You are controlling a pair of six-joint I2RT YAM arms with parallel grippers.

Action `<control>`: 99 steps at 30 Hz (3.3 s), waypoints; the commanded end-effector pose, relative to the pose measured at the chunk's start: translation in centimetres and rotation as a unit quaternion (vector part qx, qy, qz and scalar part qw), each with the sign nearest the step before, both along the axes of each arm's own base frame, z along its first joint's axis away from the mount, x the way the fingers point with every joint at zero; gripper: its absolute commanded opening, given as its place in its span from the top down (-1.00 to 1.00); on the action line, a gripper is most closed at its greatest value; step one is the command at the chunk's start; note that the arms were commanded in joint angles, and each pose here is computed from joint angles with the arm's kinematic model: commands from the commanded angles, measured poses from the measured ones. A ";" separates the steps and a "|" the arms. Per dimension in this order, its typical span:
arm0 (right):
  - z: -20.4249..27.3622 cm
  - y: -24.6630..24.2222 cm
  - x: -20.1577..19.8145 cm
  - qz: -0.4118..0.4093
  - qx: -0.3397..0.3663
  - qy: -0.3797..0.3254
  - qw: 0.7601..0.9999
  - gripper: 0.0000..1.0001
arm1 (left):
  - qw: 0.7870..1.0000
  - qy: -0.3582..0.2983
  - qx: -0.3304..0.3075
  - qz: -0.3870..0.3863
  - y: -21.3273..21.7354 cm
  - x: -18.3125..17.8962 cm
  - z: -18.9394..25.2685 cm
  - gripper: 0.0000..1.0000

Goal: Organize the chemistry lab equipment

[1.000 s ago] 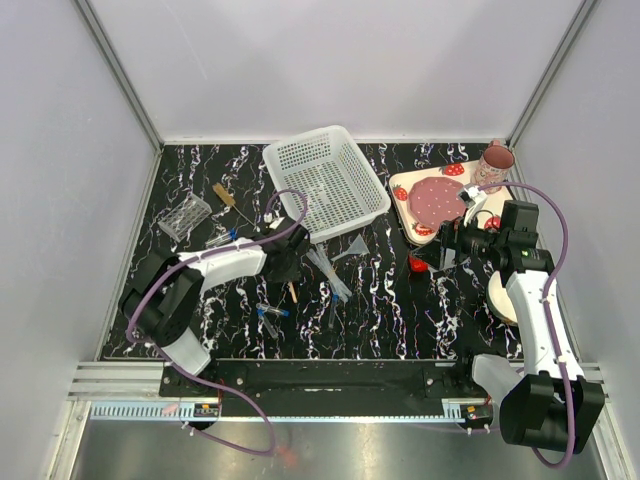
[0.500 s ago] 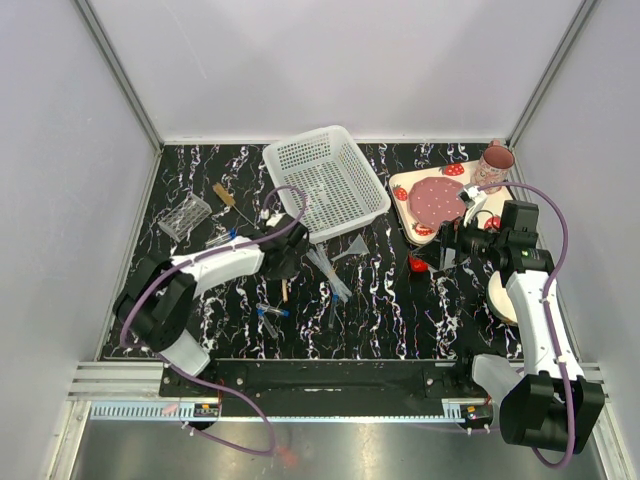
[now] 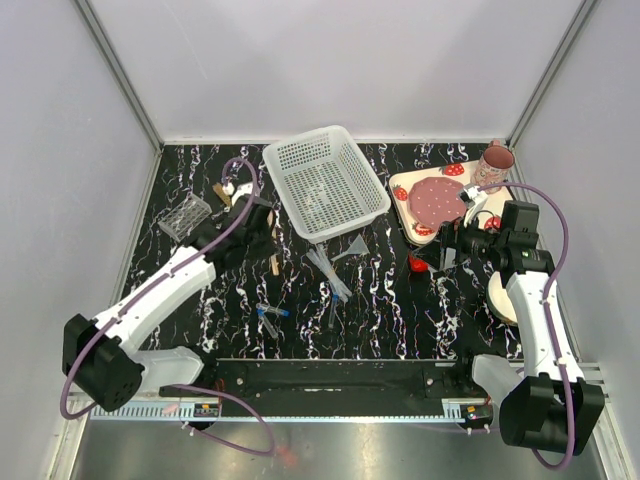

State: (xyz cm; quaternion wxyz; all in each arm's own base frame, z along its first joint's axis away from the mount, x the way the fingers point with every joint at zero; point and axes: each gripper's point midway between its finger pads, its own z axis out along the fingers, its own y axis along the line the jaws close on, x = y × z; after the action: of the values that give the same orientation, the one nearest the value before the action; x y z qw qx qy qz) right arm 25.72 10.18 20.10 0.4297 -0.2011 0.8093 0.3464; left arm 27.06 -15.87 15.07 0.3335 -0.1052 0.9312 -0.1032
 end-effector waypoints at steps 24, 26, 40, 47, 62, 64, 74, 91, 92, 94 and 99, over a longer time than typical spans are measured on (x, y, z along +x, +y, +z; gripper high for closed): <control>1.4 -0.4 0.1 -0.001 -0.024 -0.046 0.999 -0.99 | 0.994 -0.034 -0.072 -0.072 -11.1 18.6 6.1 -0.33; 1.4 -0.4 0.1 -0.001 -0.024 -0.046 0.999 -0.99 | 0.994 -0.050 -0.070 -0.074 -10.4 18.4 7.7 -0.45; 1.4 1.4 -1.3 0.066 0.031 -0.038 0.997 -1.00 | 0.985 -0.166 -0.023 -0.029 2.5 7.1 11.5 -0.98; 2.7 3.3 -1.3 0.129 0.064 -0.032 0.989 -0.99 | 0.978 -0.200 -0.062 -0.008 6.6 -0.3 9.6 -0.98; -3.6 13.0 -1.1 0.236 -0.083 -0.025 0.968 -0.99 | 0.976 -0.123 -0.179 0.022 4.6 -3.9 1.0 -0.98; -4.9 13.7 -0.9 0.238 -0.114 -0.021 0.964 -0.99 | 0.976 -0.111 -0.183 0.028 4.5 -3.8 0.4 -0.98; -9.8 19.8 -0.7 0.219 -0.232 -0.014 0.947 -0.93 | 0.967 -0.119 -0.215 0.065 4.7 -3.9 -0.4 -0.98; -14.5 21.4 1.4 0.147 -0.326 0.010 0.934 -0.52 | 0.968 -0.122 -0.207 0.074 5.5 -5.0 -1.3 -0.98; -14.7 21.3 1.5 0.146 -0.330 0.010 0.933 -0.48 | 0.968 -0.120 -0.207 0.074 5.5 -5.1 -1.4 -0.98; -15.2 21.1 1.6 0.145 -0.338 0.011 0.930 -0.38 | 0.968 -0.122 -0.207 0.074 5.5 -5.1 -1.3 -0.98; -15.9 20.6 2.0 0.136 -0.356 0.011 0.924 -0.19 | 0.968 -0.123 -0.207 0.074 5.5 -5.2 -1.3 -0.98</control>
State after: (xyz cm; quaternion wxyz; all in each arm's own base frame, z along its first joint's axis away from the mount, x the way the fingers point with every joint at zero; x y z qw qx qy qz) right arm 25.94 29.86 3.07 0.2349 -0.4514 0.8539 0.1089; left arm 21.32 -10.51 12.97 0.4041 -0.2227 0.8433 -0.2757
